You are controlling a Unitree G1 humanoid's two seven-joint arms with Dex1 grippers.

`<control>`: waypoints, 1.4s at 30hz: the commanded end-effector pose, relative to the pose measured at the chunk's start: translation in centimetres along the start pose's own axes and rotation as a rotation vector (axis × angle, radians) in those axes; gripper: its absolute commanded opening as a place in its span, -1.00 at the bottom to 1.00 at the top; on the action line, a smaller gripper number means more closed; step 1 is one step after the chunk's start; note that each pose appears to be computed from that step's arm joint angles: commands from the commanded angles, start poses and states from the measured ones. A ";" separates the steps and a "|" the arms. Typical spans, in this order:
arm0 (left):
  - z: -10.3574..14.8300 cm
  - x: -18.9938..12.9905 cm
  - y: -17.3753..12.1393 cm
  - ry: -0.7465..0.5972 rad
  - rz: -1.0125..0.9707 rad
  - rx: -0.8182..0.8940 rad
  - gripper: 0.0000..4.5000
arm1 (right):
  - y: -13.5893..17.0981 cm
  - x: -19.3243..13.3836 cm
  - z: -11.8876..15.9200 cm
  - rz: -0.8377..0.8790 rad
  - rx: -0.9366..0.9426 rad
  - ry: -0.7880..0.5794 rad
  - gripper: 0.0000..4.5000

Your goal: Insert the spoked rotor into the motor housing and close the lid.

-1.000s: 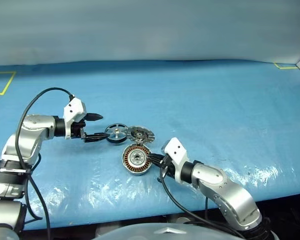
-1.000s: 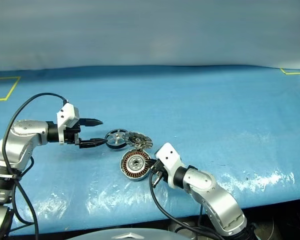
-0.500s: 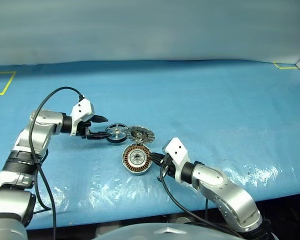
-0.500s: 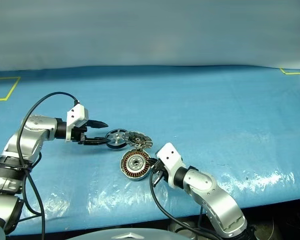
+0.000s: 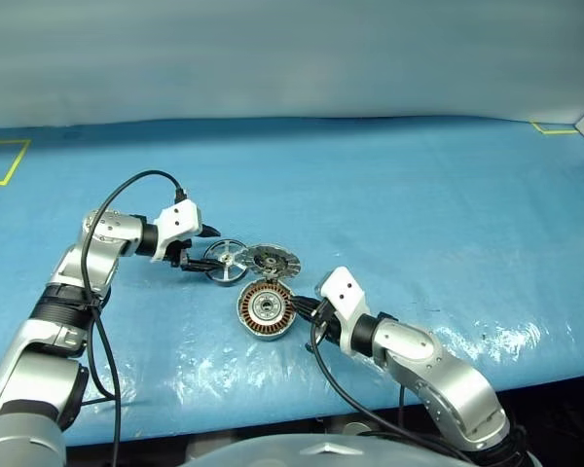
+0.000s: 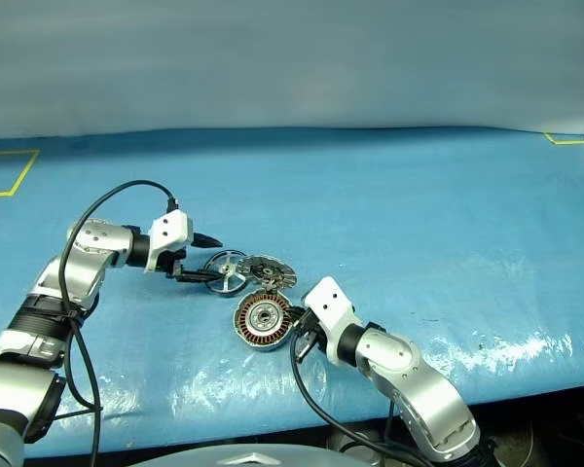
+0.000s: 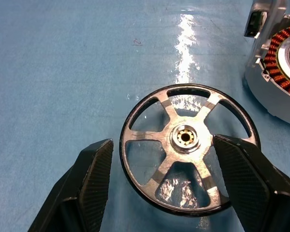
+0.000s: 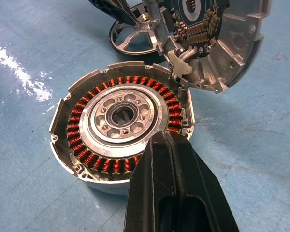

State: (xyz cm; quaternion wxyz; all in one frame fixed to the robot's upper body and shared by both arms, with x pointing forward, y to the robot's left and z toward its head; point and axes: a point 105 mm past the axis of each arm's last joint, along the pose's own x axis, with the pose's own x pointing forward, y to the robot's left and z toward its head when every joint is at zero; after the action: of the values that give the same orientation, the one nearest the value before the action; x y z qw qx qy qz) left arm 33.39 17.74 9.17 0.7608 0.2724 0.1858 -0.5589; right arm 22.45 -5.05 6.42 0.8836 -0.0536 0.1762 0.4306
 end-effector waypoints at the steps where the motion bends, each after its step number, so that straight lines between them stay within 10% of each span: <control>1: 0.5 -0.5 -0.2 -0.001 -0.037 0.026 0.59 | 0.2 -0.2 1.1 -0.002 -0.028 -0.042 -1.00; 42: 1.6 -1.4 -2.5 0.051 -0.108 0.147 0.59 | 0.4 0.2 0.7 0.023 -0.036 -0.022 -1.00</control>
State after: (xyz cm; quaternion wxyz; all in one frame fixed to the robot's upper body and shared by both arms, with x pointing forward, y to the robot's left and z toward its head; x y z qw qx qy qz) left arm 30.41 17.16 10.32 0.7033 0.3154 0.1839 -0.6100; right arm 22.51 -4.90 6.36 0.8811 -0.0625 0.1754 0.4346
